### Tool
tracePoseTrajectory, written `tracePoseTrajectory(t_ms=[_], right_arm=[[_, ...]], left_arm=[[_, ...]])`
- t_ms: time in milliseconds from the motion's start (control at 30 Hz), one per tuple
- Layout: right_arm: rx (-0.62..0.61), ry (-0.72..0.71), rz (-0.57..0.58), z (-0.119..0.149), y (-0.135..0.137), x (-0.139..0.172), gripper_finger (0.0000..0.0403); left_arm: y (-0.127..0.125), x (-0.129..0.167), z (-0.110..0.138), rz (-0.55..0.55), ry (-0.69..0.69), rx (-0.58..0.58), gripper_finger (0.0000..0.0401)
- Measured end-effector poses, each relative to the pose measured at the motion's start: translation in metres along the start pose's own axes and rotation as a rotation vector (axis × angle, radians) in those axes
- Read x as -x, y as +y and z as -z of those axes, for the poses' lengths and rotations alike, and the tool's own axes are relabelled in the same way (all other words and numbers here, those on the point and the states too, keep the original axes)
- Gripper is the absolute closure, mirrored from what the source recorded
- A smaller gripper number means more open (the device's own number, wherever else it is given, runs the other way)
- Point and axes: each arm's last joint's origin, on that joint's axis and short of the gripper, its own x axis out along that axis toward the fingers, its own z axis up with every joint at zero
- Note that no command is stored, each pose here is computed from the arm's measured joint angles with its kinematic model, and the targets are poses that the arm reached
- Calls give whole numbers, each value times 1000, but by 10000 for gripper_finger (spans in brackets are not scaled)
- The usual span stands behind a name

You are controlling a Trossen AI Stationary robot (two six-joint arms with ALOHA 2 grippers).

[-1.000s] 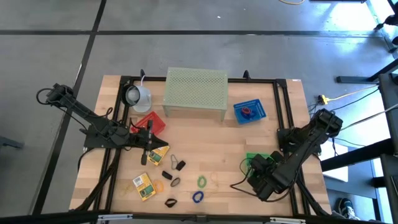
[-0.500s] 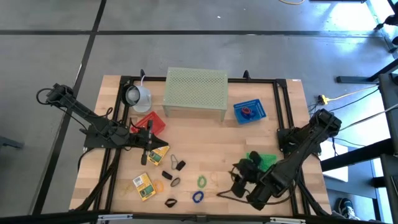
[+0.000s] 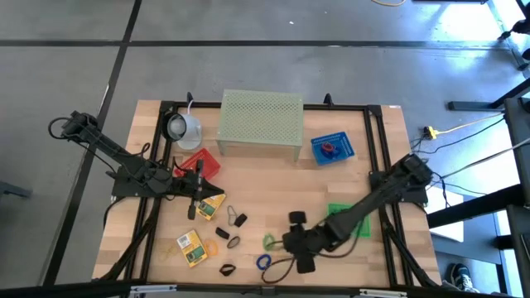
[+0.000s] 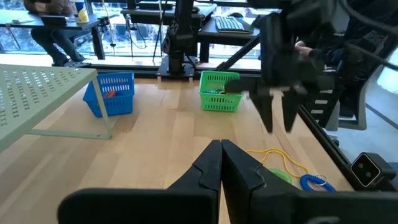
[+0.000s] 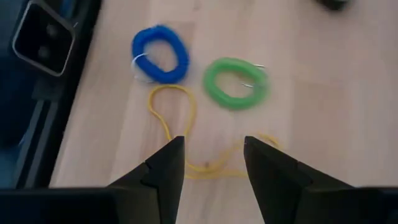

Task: Pick & Place Office Desk Supplies
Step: Put the yellow rubber band into the green bin

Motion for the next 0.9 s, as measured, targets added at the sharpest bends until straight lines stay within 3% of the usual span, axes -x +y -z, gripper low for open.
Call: tracePoseTrajectory(t_ms=[233,367,533,900], right_arm=[[37,154,-217,5,-20,-42,236],[79,148,-275,6,-19,-51,237],[130,132,-283,6,-17,-51,237],[120,134,-265,12,-1,-50,237]], left_arm=[[0,0,0,0,0,0,397],[0,0,0,0,0,0,397],[0,0,0,0,0,0,397],[0,0,0,0,0,0,397]])
